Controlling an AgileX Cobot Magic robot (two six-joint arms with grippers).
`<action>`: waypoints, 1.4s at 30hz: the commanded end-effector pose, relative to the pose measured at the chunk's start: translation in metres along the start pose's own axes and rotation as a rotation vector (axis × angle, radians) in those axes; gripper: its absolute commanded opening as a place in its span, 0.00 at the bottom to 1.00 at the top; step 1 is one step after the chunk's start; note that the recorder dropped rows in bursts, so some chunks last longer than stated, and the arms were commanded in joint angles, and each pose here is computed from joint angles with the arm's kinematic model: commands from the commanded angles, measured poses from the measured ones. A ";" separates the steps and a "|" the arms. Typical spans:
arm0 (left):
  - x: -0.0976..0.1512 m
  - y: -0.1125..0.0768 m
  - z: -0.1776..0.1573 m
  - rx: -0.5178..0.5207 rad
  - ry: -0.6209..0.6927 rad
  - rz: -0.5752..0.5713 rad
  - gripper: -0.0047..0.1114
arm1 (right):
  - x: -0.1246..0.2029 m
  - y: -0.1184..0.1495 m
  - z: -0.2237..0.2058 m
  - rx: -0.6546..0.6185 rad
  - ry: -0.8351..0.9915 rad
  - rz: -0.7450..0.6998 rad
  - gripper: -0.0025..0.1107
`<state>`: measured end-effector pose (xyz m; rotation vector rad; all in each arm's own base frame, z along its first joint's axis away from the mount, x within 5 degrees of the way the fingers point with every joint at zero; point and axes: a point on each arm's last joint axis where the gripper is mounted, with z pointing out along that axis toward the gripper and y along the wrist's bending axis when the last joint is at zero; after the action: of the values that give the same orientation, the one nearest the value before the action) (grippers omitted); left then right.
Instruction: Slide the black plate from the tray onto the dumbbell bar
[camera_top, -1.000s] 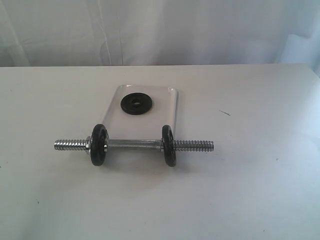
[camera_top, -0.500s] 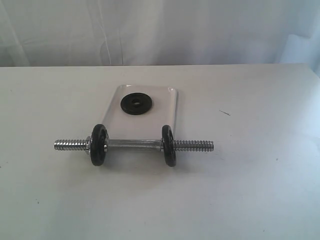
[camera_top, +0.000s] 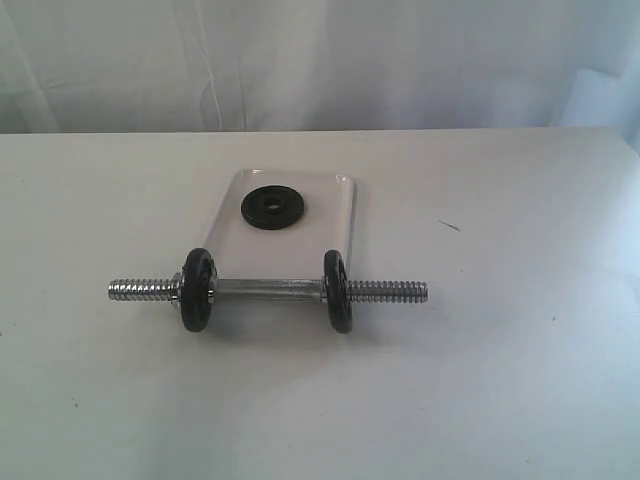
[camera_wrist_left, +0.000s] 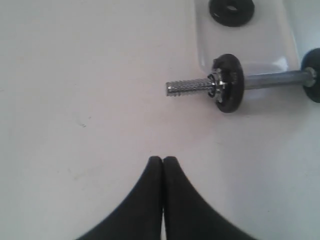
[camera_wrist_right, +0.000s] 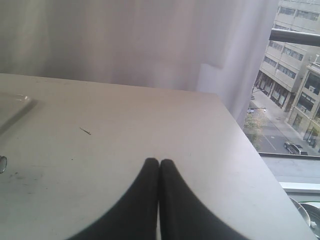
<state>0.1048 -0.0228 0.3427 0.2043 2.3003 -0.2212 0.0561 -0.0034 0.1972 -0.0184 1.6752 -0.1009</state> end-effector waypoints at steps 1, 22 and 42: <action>-0.024 -0.009 0.016 0.146 0.046 0.118 0.04 | 0.001 0.000 0.000 -0.004 -0.004 -0.004 0.02; -0.112 -0.018 0.123 0.582 0.197 0.162 0.57 | 0.001 0.000 0.000 -0.004 -0.004 -0.004 0.02; -0.128 -0.084 0.242 0.776 0.371 0.507 0.63 | 0.001 0.000 0.000 -0.004 -0.004 -0.004 0.02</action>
<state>0.3442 -0.1521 0.2911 1.1676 2.3132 -0.8611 0.0561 -0.0034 0.1972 -0.0184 1.6752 -0.1009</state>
